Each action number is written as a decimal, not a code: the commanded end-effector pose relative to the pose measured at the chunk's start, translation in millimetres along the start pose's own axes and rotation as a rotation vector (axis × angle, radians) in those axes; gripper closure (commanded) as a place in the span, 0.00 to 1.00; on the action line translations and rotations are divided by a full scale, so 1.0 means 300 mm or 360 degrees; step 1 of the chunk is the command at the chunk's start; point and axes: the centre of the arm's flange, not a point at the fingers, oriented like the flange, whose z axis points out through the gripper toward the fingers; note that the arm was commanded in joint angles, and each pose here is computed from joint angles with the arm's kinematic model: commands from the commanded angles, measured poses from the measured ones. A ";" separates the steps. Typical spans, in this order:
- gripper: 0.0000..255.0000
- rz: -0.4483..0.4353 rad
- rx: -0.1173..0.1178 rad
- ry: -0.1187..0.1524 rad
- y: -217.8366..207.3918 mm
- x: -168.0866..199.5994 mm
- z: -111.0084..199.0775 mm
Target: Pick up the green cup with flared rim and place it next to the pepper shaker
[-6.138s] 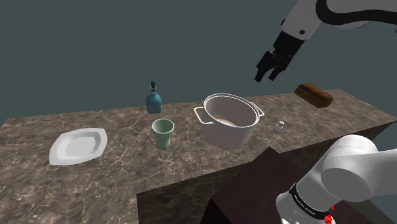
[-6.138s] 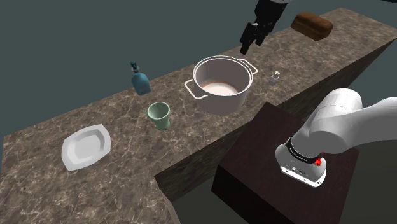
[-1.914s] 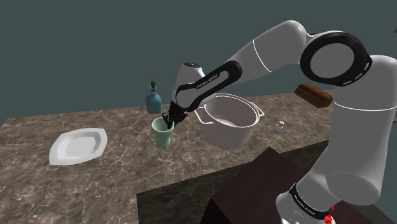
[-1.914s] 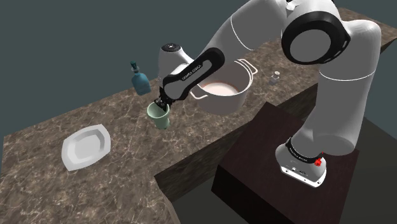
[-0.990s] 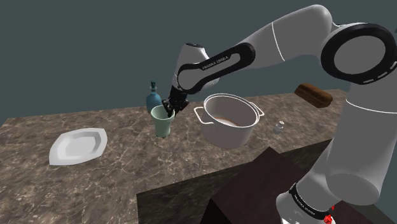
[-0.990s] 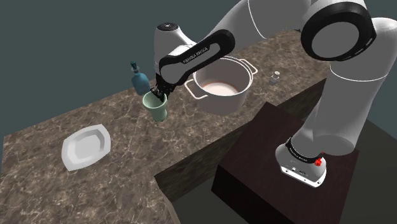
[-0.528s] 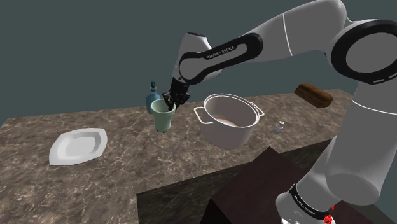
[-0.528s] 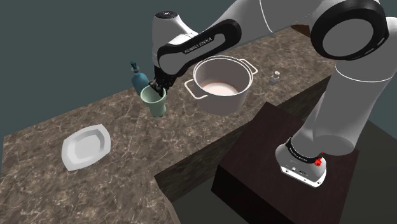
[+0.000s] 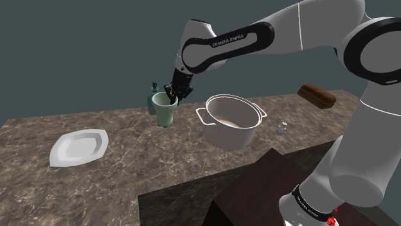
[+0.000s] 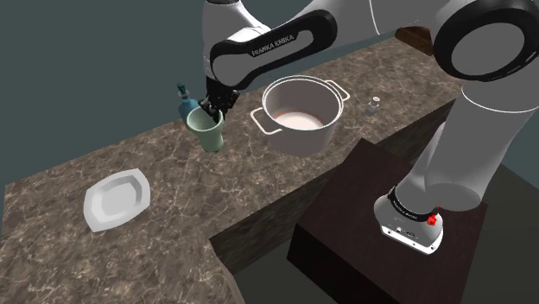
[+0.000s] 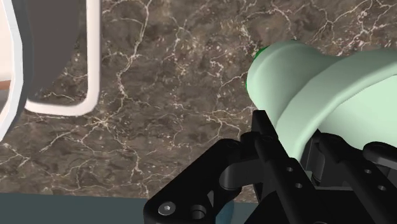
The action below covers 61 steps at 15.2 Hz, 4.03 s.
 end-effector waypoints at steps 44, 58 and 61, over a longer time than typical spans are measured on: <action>1.00 0.0000 0.0000 0.0000 1.477 -0.136 -0.443; 1.00 0.0000 0.0000 0.0000 2.080 -0.197 -0.556; 1.00 0.0000 0.0000 0.0000 2.209 -0.210 -0.580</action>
